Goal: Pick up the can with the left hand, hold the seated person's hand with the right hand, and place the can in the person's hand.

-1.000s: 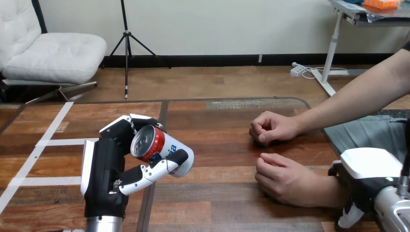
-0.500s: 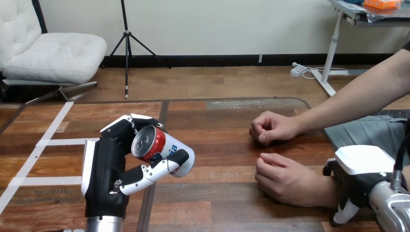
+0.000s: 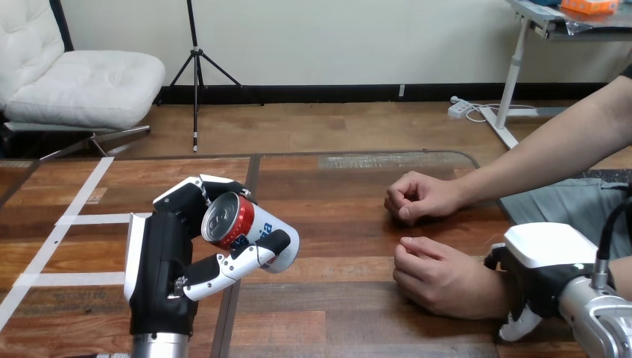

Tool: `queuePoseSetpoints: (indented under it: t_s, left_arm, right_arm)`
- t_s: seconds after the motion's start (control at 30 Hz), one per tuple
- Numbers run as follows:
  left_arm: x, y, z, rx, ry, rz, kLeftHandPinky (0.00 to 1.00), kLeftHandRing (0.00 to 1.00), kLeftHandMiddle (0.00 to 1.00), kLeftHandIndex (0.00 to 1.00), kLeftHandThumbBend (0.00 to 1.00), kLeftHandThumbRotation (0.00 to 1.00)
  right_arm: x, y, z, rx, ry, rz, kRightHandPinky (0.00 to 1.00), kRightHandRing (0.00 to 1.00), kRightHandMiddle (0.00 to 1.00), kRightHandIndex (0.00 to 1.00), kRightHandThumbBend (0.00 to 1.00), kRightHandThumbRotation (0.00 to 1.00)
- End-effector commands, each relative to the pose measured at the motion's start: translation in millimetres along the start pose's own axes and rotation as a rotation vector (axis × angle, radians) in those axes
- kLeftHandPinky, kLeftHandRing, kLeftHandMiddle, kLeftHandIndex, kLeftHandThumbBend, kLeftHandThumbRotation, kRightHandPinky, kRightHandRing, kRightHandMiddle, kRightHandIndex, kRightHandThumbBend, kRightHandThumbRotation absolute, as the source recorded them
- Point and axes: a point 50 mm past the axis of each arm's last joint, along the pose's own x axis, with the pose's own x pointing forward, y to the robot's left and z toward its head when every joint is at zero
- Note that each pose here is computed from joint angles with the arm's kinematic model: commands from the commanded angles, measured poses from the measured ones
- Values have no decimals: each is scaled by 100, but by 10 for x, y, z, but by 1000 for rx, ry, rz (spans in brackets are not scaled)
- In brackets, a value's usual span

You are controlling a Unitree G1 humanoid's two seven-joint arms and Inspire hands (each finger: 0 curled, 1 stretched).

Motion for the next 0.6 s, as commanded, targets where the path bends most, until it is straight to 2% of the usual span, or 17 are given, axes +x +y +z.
queuePoseSetpoints:
  t_s: [0.0,0.47,0.57]
  left_arm:
    - [125,26,152,4,-97,7,38,40,42,44,74,0]
    - [120,28,158,-8,-95,6,38,40,42,44,74,0]
    - [120,29,160,-7,-96,6,38,39,42,44,74,0]
  right_arm:
    - [79,-85,56,-16,-20,-28,76,79,81,79,83,15]
    - [160,-46,78,-32,-31,-51,74,77,79,78,82,13]
    - [175,-32,82,-29,-34,-69,70,74,77,76,83,11]
